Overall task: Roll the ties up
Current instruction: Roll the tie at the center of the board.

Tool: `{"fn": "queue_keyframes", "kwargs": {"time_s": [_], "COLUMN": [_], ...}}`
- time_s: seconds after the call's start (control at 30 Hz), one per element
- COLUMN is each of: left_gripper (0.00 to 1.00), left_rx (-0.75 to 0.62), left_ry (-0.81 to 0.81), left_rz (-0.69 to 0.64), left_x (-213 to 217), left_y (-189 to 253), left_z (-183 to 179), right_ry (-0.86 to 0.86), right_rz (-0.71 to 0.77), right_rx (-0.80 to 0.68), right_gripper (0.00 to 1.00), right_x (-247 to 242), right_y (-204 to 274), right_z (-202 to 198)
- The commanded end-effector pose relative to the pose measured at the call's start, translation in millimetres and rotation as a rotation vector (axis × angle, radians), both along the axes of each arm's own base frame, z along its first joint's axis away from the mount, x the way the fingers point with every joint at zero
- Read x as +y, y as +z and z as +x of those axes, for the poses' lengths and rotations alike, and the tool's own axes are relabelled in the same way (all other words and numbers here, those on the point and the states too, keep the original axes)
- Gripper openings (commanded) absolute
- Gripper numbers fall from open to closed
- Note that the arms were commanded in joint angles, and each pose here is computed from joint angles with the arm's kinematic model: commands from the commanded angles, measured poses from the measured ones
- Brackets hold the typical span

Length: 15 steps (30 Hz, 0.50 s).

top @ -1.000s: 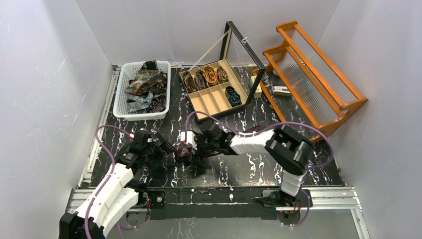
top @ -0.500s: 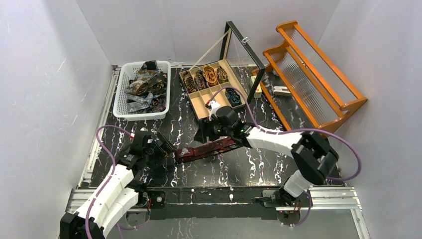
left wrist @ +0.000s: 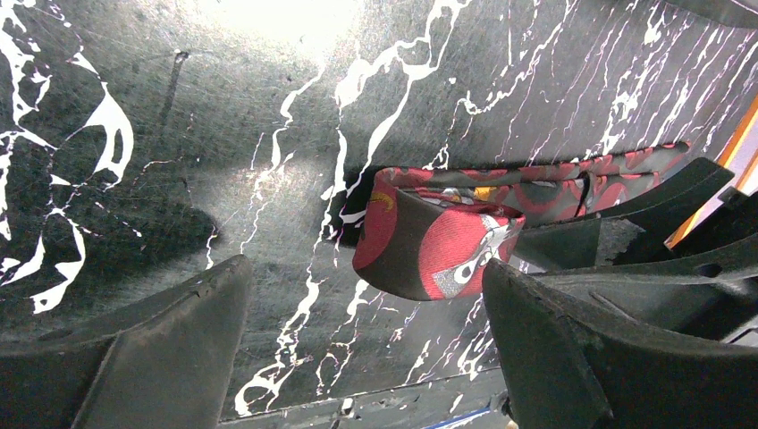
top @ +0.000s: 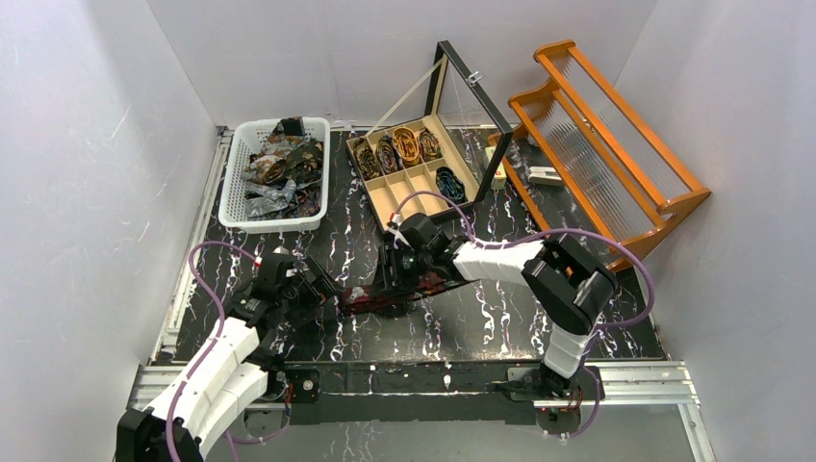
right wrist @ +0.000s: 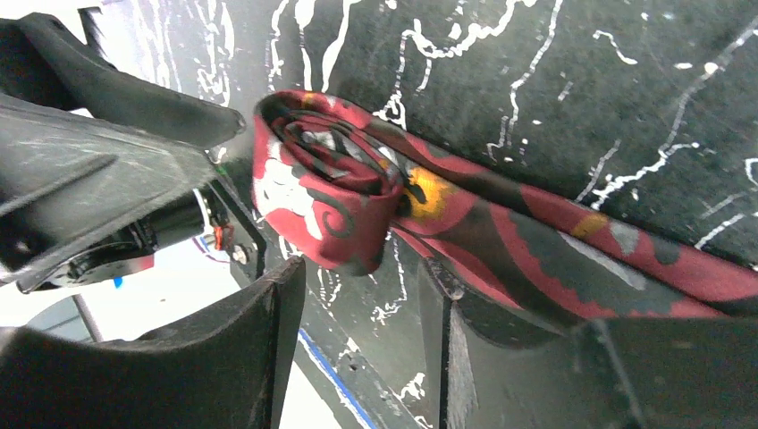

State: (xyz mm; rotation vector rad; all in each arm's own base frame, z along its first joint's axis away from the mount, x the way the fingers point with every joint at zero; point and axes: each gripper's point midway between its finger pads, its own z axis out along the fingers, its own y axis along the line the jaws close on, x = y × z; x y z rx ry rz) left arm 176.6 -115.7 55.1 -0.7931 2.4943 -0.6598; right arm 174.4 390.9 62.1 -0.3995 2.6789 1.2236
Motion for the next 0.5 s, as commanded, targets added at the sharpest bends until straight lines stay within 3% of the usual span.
{"fn": "queue_keyframes", "kwargs": {"time_s": [0.0,0.17,0.47], "left_gripper": [0.96,0.95,0.94], "left_rx": [0.014,0.006,0.01], "left_ry": [-0.027,-0.03,-0.03], "left_rz": [-0.002,-0.006,-0.006], "left_x": [-1.2,-2.1,-2.0], "left_y": [-5.2,-3.7,-4.7], "left_z": [-4.1,-3.6,-4.3], "right_ry": [0.022,0.013,-0.005], "right_rz": [0.062,0.034,-0.133], "right_rx": [0.001,0.021,0.022], "right_gripper": [0.59,0.58,0.42], "right_x": [18.6,24.4,3.8], "right_y": [24.6,18.5,-23.1], "right_z": [2.8,7.6,7.4]}}
